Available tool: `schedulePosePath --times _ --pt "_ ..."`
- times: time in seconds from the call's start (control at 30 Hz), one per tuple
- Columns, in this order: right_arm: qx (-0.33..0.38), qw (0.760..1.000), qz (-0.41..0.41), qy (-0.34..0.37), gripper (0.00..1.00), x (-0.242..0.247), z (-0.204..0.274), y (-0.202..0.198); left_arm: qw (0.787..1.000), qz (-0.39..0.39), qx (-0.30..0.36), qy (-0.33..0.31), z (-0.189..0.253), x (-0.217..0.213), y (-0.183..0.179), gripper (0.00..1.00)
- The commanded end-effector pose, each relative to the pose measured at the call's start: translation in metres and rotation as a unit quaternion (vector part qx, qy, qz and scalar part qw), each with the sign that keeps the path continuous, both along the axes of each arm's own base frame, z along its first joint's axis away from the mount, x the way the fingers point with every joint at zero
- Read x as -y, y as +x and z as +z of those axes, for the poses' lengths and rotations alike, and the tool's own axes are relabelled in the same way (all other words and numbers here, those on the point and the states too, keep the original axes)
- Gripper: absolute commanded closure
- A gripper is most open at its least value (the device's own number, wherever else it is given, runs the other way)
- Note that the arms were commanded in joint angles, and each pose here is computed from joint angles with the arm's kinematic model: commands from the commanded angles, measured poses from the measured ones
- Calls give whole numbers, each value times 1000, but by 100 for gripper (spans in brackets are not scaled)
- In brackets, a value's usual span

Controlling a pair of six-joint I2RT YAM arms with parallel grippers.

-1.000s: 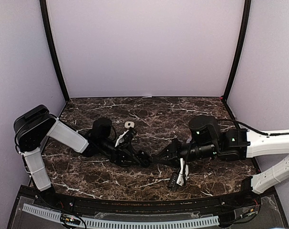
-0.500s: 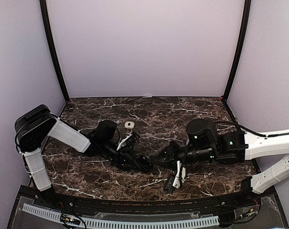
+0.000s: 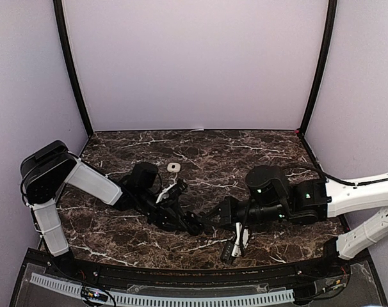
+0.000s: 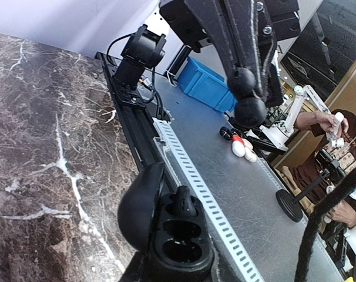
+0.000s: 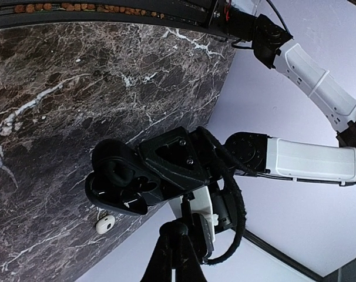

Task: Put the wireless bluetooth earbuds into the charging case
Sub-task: Insert the left earbud into the left side groove of the charging case.

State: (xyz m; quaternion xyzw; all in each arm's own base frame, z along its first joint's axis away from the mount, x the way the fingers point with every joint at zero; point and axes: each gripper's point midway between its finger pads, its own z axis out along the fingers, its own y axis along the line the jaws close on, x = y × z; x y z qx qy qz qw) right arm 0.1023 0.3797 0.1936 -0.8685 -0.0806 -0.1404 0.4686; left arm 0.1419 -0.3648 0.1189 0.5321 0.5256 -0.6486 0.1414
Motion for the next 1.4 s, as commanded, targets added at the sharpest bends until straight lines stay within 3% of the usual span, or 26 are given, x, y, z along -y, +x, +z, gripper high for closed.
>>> schedulePosePath --times 0.0,0.57,1.37 --pt "35 999 21 -17 100 1 -3 -5 999 -43 0 -22 6 2 -13 100" --pt "54 992 77 -85 100 4 -11 -32 994 -109 1 -7 -7 13 -38 100" --pt "28 986 102 -129 100 0 -21 -57 992 -128 9 7 -5 23 -48 100"
